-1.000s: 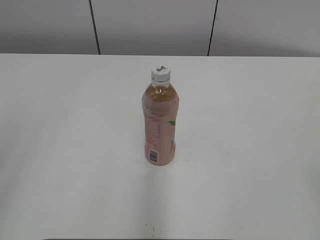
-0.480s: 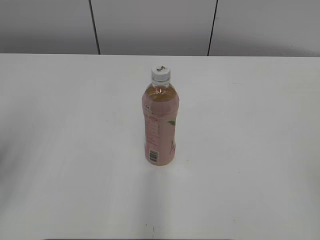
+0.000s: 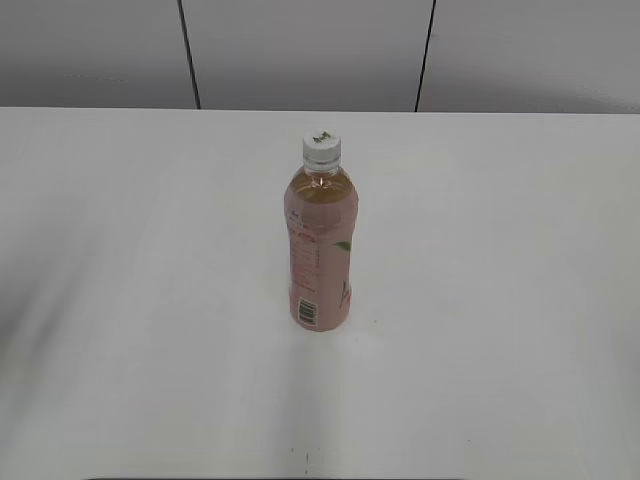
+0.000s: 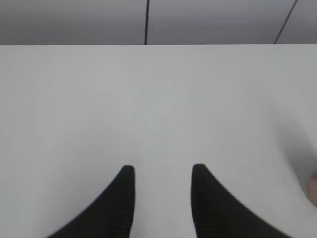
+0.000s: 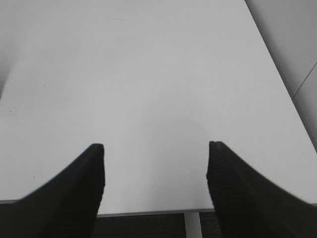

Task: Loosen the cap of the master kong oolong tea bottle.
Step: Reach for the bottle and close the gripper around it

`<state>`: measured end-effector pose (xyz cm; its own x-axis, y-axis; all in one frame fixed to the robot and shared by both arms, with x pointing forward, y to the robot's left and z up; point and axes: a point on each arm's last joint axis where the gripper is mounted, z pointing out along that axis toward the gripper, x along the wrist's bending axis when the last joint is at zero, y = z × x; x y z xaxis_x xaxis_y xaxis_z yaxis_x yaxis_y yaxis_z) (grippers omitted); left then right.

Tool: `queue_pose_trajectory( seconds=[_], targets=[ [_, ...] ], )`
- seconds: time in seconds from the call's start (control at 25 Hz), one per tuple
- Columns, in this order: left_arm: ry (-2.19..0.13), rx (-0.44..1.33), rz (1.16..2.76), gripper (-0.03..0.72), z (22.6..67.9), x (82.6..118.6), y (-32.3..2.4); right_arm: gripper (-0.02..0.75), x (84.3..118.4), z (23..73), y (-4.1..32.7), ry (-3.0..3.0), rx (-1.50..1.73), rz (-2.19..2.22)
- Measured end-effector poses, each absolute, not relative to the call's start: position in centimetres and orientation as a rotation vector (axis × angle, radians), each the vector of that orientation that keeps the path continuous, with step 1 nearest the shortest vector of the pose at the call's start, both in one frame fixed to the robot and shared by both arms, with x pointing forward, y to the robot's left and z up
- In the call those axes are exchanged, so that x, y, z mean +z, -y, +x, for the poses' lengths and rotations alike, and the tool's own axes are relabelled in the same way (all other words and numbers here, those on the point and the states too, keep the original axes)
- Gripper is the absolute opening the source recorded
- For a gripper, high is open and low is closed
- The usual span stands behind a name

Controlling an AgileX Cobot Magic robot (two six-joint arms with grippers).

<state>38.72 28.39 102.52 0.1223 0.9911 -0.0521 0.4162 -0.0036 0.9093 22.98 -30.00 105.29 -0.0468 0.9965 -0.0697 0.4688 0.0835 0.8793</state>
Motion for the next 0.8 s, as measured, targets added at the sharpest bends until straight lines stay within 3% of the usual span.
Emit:
queue_pose_trajectory(
  seconds=[0.2, 0.48, 0.8],
  targets=[
    [-1.331, 0.843, 1.625, 0.244, 38.6, 102.5, -27.3, 0.491, 105.3, 23.0, 30.0, -1.619, 0.897, 1.481],
    [-1.259, 0.904, 1.595, 0.244, 39.6, 102.8, -26.6, 0.491, 105.3, 23.0, 30.0, -1.619, 0.897, 1.481],
    [-1.196, 0.825, 1.718, 0.244, 42.7, 99.3, -23.0, 0.491, 105.3, 23.0, 30.0, -1.619, 0.897, 1.481]
  ],
)
